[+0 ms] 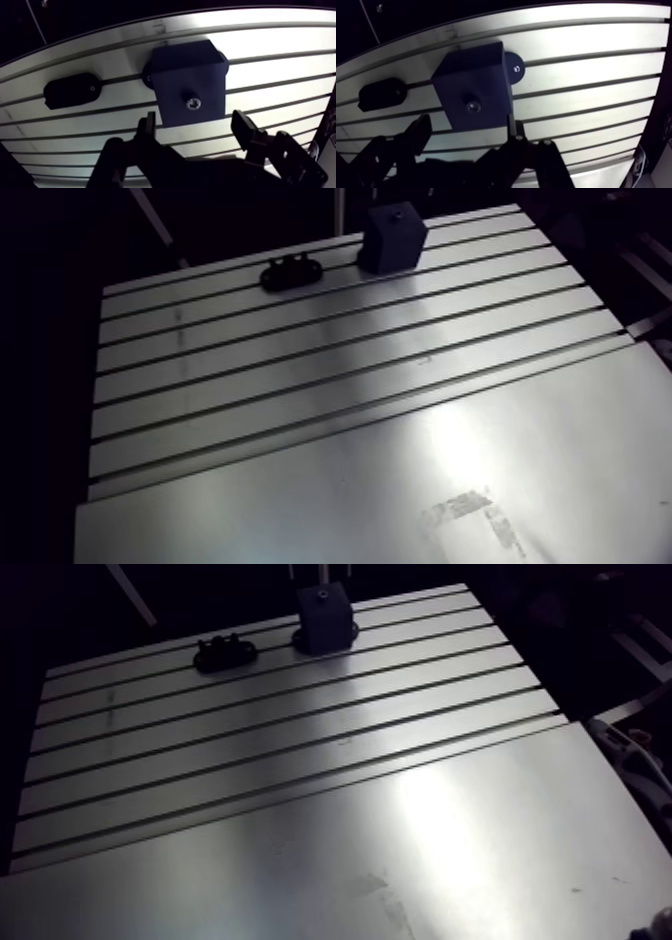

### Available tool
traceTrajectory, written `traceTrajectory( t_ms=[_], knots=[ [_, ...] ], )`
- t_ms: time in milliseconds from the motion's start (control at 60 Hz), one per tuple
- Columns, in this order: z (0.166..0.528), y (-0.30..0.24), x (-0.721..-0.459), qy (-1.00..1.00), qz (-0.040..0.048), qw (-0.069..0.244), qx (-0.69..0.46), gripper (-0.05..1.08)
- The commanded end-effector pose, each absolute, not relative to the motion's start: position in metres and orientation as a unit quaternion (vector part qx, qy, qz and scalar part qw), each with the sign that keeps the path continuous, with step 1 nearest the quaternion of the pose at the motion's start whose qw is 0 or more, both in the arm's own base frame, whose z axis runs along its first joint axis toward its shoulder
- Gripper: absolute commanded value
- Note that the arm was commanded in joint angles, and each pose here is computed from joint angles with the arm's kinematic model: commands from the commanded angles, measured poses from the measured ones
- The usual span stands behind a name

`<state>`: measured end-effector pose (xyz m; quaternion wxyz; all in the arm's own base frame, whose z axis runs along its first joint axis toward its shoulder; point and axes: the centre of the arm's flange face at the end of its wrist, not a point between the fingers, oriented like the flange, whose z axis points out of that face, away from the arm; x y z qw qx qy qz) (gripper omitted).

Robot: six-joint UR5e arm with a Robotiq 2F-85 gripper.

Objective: Pick up the M10 bolt and insert it into the hole until fully seated.

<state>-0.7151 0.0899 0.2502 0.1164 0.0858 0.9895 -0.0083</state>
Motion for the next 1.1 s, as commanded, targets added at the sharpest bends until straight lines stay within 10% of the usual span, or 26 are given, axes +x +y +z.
traceTrajectory(
  t_ms=[17,217,700,1100],
  knots=[
    [0.252,0.09,-0.715,0.99,-0.0083,0.114,0.087,0.0],
    [0.268,0.085,-0.711,0.991,-0.0086,0.106,0.086,0.0],
    [0.438,-0.002,-0.644,0.998,0.0021,0.045,0.035,0.0],
    [0.473,-0.057,-0.608,1.0,-0.0082,0.023,-0.008,0.0]
  ],
)
